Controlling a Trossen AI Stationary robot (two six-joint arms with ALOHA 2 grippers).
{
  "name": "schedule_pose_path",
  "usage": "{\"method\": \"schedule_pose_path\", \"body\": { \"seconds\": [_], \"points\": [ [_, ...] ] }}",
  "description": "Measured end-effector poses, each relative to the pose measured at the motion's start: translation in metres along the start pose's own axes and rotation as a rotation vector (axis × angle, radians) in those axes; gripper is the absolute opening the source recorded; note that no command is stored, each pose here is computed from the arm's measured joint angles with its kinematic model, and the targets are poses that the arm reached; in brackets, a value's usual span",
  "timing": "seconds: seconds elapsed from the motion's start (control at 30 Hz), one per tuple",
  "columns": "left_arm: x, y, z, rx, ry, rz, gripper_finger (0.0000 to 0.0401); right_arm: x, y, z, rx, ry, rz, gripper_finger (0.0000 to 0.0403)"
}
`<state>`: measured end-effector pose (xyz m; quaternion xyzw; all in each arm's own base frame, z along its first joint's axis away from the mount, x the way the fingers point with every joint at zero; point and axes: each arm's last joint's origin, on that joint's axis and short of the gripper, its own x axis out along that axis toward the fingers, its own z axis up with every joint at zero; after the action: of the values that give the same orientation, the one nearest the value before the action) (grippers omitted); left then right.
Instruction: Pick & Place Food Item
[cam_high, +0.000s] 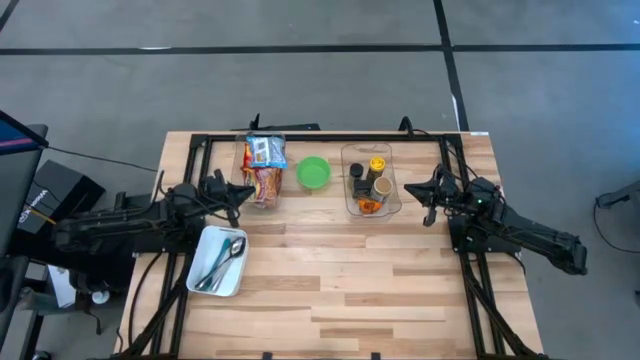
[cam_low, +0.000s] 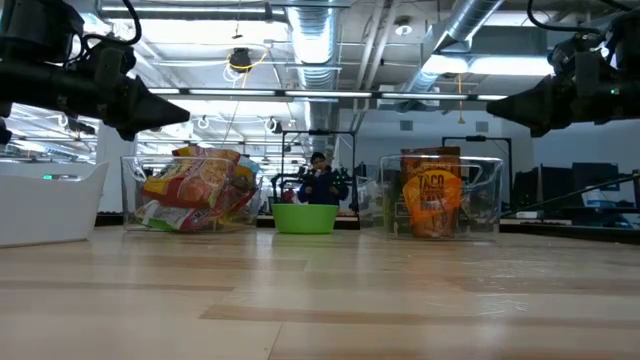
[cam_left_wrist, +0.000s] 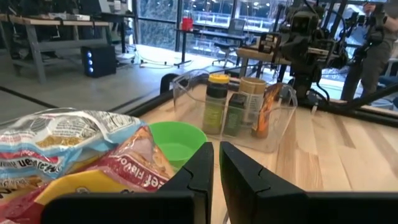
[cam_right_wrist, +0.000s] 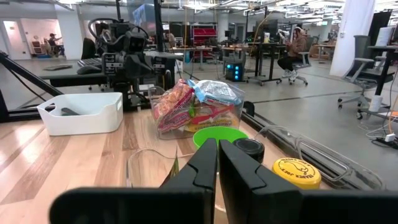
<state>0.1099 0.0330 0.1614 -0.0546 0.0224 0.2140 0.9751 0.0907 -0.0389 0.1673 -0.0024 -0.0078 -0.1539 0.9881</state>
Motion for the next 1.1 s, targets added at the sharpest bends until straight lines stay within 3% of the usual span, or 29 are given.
{"method": "schedule_pose_path", "body": {
  "seconds": [1.1],
  "points": [
    [0.001, 0.0, -0.0015, 0.002, 0.015, 0.002, 0.0021, 0.0001, 0.0, -0.0003, 0.001, 0.002, 0.0, 0.0011]
  ]
}}
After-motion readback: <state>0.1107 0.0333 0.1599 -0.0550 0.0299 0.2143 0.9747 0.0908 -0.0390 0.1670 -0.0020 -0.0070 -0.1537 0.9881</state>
